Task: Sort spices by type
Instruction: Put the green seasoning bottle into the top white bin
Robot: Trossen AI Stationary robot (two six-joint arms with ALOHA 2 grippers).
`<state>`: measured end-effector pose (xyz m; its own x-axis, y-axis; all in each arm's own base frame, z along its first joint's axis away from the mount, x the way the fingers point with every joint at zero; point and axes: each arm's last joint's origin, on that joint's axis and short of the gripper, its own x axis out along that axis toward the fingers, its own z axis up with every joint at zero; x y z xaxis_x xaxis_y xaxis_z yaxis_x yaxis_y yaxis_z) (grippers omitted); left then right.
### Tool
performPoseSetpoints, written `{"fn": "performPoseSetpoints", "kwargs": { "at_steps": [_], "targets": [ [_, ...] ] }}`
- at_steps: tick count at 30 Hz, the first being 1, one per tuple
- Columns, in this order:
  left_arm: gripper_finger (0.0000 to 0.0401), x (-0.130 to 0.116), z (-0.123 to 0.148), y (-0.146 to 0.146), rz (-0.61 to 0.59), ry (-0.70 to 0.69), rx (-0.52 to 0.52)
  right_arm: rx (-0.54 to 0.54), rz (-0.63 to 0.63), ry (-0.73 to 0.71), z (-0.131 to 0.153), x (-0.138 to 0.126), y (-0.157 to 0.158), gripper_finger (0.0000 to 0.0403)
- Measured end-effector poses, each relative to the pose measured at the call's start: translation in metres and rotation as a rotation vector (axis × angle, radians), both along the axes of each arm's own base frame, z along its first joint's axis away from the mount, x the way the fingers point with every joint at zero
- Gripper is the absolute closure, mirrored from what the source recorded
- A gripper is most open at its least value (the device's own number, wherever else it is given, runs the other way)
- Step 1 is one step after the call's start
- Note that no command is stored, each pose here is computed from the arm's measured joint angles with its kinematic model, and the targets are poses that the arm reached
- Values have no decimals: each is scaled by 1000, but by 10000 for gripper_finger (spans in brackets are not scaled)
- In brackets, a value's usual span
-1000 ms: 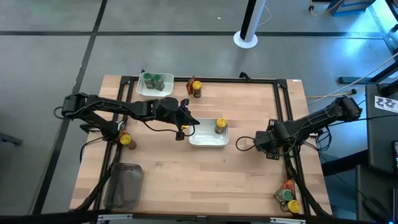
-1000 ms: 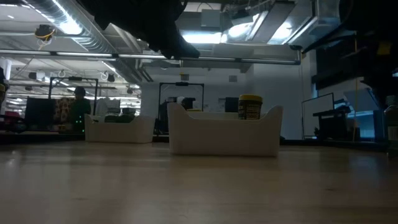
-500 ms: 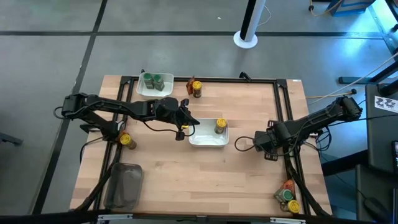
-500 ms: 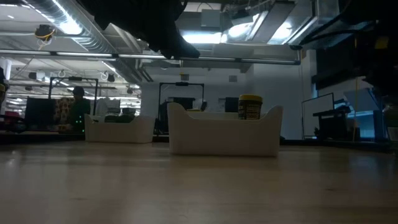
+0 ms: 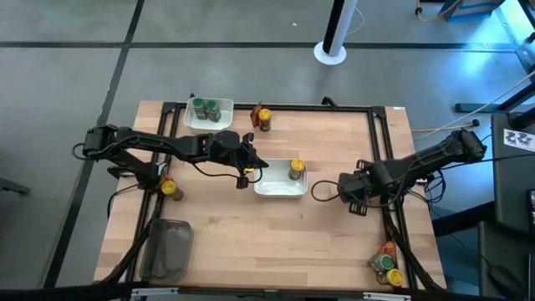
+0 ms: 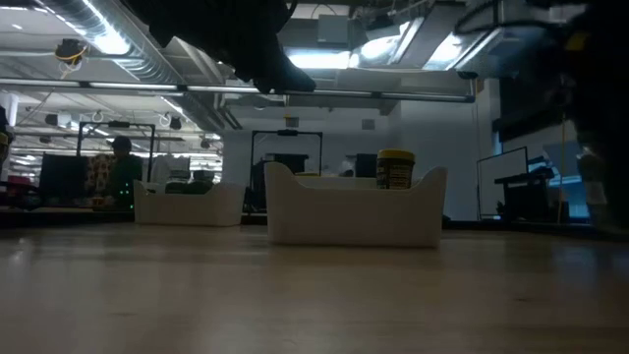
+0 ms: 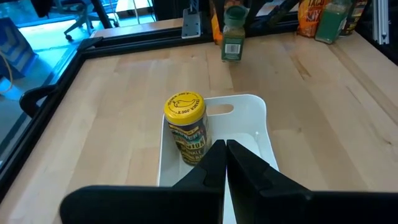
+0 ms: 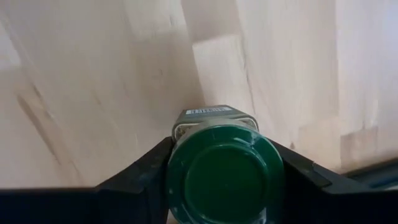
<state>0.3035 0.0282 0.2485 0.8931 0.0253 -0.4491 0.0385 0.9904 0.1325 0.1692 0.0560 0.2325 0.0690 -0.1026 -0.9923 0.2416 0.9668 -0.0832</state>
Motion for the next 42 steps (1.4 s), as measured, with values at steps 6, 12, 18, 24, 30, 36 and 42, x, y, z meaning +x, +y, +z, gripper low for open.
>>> {"fn": "performPoseSetpoints", "kwargs": {
  "at_steps": [6,12,18,24,30,36,42],
  "targets": [
    [396,0,0,0,2,0,-4,-54,-9,-138,30,12,1,200],
    [396,0,0,0,19,-2,-38,-134,-32,-297,65,21,1,200],
    [396,0,0,0,20,-2,-40,-214,-36,-447,88,29,0,200],
    [396,0,0,0,18,-4,-38,-238,19,-604,96,47,0,200],
    [396,0,0,-3,14,0,-45,-237,111,-658,92,71,3,200],
    [396,0,-1,-14,-25,11,-46,-104,257,-674,77,99,16,197],
    [396,0,-3,-19,-41,36,-41,33,331,-599,50,122,28,200]
  ]
}}
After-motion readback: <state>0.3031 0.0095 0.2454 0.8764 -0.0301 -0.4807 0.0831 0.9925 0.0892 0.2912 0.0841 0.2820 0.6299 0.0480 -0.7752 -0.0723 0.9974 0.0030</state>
